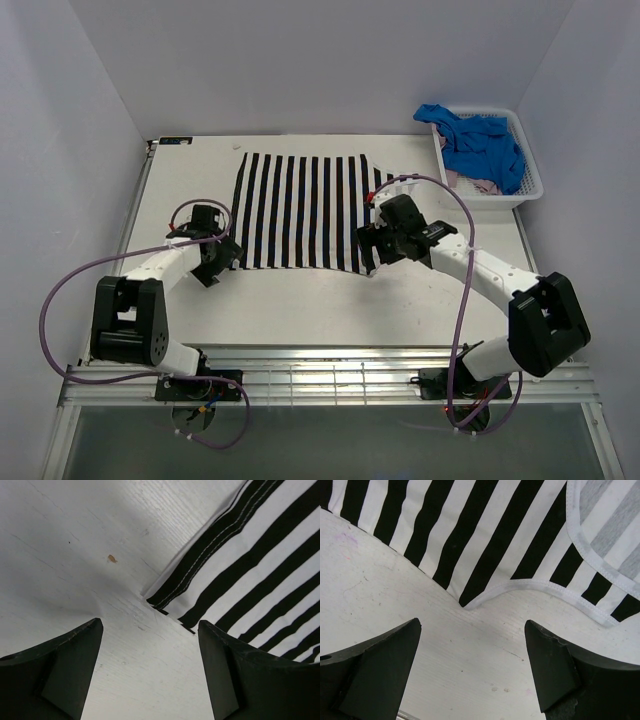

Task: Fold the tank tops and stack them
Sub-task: Fold the tank top

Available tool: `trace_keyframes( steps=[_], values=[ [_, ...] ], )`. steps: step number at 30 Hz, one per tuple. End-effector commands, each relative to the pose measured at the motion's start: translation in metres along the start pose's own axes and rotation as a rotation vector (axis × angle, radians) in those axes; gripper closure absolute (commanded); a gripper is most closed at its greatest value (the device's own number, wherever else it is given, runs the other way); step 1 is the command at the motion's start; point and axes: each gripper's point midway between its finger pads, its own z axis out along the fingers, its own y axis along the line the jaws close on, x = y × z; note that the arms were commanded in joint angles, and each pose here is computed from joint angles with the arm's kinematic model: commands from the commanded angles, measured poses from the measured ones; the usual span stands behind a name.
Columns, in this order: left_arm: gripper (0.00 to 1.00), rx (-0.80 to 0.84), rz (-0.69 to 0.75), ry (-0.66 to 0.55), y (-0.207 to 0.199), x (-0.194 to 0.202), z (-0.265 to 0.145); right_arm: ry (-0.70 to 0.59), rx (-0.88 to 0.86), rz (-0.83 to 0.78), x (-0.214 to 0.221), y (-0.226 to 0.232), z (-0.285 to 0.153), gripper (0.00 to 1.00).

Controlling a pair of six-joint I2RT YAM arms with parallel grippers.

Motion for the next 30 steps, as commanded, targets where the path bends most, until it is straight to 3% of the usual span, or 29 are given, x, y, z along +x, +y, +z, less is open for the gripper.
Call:
trace_keyframes(
  steps=[1, 16, 22, 23, 25, 30],
  values=[
    [0.13, -0.040, -0.038, -0.023, 0.008, -0.003, 0.009, -0.014, 0.022, 0.019, -0.014, -0.001, -0.005, 0.10],
    [0.32, -0.130, -0.040, 0.022, 0.025, 0.006, 0.034, 0.003, 0.005, 0.050, -0.016, 0.003, -0.001, 0.10],
    [0.45, -0.092, -0.023, 0.044, 0.016, 0.008, 0.038, -0.012, 0.022, 0.051, -0.017, 0.001, -0.003, 0.10],
    [0.53, -0.073, -0.008, 0.041, 0.013, 0.007, 0.039, -0.012, 0.034, 0.052, -0.017, -0.002, -0.004, 0.10],
    [0.57, -0.048, 0.008, 0.065, 0.009, 0.011, 0.040, -0.011, 0.060, 0.051, -0.015, -0.007, -0.004, 0.10],
    [0.57, -0.024, 0.043, 0.094, 0.007, 0.017, 0.043, 0.008, 0.094, 0.045, -0.007, -0.013, -0.005, 0.10]
  ],
)
